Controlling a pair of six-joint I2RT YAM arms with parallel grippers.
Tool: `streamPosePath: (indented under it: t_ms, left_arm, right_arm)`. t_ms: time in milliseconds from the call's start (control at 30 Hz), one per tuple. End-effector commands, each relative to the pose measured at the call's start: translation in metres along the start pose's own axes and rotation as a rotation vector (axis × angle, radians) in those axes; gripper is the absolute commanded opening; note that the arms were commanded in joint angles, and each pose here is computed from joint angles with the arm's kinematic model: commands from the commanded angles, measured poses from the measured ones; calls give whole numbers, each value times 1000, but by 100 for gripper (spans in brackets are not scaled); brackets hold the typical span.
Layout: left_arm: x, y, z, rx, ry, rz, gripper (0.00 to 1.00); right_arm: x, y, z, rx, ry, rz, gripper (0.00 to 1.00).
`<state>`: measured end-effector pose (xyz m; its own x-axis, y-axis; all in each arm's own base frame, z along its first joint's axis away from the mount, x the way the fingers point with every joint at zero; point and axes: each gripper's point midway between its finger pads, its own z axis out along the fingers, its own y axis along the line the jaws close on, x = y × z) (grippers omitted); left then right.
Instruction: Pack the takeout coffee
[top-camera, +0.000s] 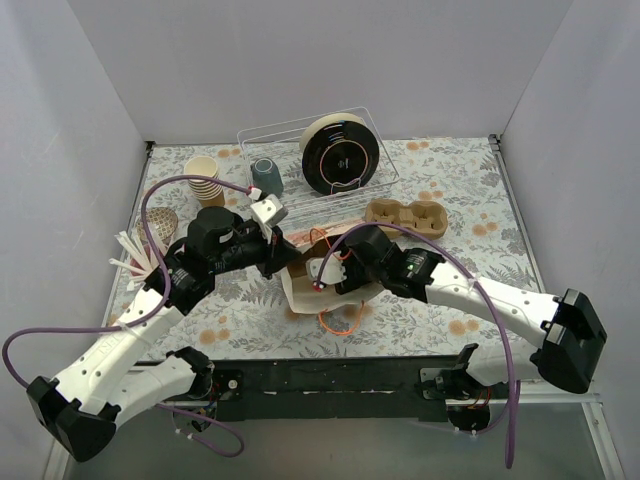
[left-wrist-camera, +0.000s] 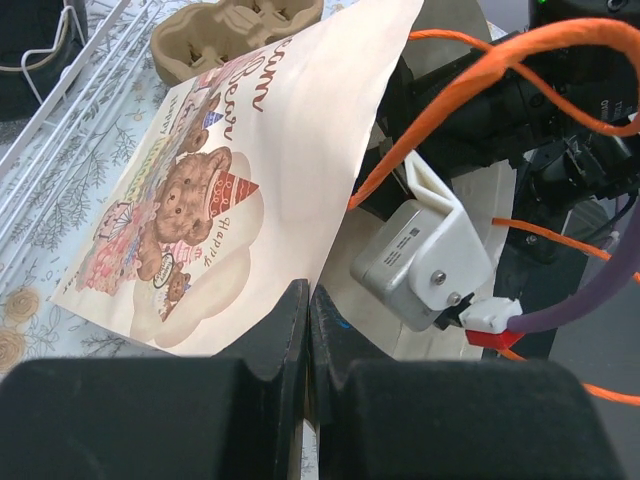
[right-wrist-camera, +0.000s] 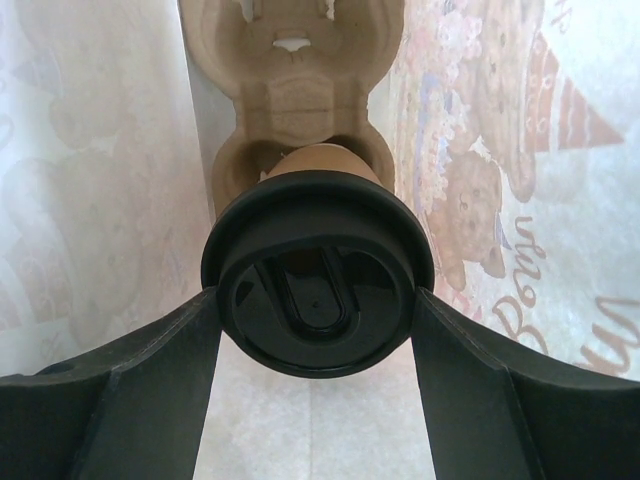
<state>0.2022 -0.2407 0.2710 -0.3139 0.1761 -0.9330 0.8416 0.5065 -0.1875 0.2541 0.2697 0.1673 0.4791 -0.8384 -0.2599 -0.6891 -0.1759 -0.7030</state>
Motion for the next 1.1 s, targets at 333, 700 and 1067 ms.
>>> streamPosePath:
  t_ms: [333, 700, 1067]
  left_arm:
    - [-23, -16, -1, 73, -51, -14, 0]
    - [-16, -19, -2, 85, -45, -25, 0]
    - [-15, -23, 0, 107, -42, -51, 0]
  right_arm:
    - [-12, 20, -8, -99, -114, -35, 32]
    - [-2, 16, 8, -76, -52, -19, 32]
    - [-10, -17, 6, 58, -83, -31, 31]
